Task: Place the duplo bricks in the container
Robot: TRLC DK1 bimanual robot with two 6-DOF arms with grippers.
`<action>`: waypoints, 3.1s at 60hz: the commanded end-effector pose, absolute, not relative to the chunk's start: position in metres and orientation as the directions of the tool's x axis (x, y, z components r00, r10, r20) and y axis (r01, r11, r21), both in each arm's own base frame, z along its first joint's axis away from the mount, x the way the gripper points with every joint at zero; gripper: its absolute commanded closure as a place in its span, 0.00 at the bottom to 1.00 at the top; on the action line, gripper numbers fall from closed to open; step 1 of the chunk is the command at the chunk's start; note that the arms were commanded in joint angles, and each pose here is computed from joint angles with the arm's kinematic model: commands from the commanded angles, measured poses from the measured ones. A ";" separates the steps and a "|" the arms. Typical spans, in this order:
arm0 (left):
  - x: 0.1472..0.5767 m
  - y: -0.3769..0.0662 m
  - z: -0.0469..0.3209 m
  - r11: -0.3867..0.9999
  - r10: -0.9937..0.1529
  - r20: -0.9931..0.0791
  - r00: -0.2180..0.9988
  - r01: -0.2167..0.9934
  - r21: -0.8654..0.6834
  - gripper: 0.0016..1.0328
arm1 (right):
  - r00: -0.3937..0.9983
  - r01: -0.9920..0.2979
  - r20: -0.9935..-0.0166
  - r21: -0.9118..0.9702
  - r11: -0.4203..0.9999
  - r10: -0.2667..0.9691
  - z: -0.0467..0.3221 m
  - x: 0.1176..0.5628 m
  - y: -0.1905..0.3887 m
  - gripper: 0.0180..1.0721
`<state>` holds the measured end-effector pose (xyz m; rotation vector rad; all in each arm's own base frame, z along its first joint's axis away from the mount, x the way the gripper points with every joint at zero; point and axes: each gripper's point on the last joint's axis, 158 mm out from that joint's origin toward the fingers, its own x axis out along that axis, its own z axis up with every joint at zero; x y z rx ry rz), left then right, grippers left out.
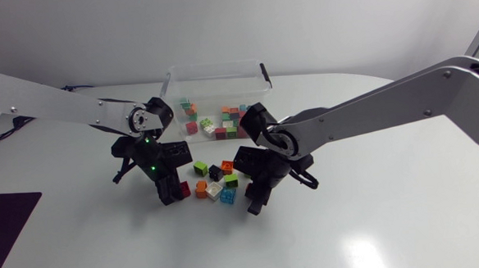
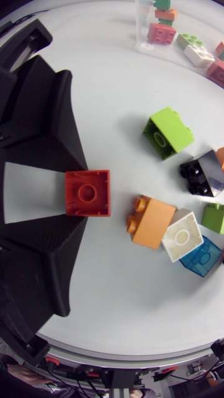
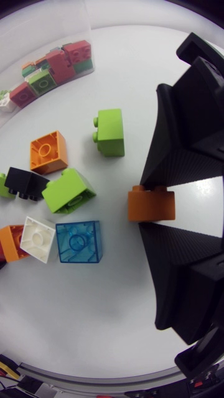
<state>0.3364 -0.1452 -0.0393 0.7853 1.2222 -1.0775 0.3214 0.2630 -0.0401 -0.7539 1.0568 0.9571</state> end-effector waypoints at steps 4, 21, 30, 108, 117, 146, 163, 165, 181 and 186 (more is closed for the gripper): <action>0.340 -0.147 -0.032 0.308 -0.247 -0.969 -0.020 0.946 -0.098 0.70 | 0.158 -0.925 -0.948 -0.043 0.378 0.277 -0.044 0.317 0.267 0.83; 0.358 -0.156 0.053 0.319 -0.350 -0.935 0.061 0.946 -0.058 0.70 | 0.253 -0.896 -0.901 -0.081 0.437 0.352 0.050 0.346 0.253 0.83; 0.381 -0.168 0.103 0.361 -0.409 -0.896 0.175 0.933 0.017 0.70 | 0.332 -0.866 -0.853 -0.106 0.488 0.403 0.097 0.371 0.253 0.83; 0.547 -0.165 0.226 0.758 -0.510 -0.486 0.710 0.638 0.136 0.05 | 0.714 -0.598 -0.547 -0.153 0.787 0.436 0.183 0.574 0.272 0.04; 0.498 -0.166 0.232 0.698 -0.522 -0.495 0.695 0.682 0.221 0.05 | 0.699 -0.634 -0.546 -0.176 0.753 0.461 0.203 0.539 0.255 0.04; 0.337 -0.187 0.093 0.160 -0.530 -0.788 0.314 0.949 0.271 0.06 | 0.507 -0.824 -0.687 -0.207 0.528 0.521 0.138 0.397 0.224 0.04; 0.321 -0.195 0.025 0.029 -0.487 -0.861 0.148 0.988 0.153 0.07 | 0.370 -0.893 -0.775 -0.146 0.425 0.513 0.070 0.367 0.238 0.04; 0.319 -0.196 0.019 0.014 -0.482 -0.866 0.133 0.989 0.144 0.07 | 0.360 -0.897 -0.782 -0.139 0.420 0.508 0.064 0.367 0.239 0.04; 0.326 -0.198 -0.013 -0.010 -0.456 -0.884 0.099 0.993 0.116 0.07 | 0.312 -0.907 -0.820 -0.106 0.408 0.480 0.021 0.379 0.245 0.04; 0.327 -0.199 -0.020 -0.013 -0.448 -0.890 0.085 0.995 0.102 0.07 | 0.298 -0.910 -0.829 -0.098 0.402 0.473 0.011 0.382 0.250 0.05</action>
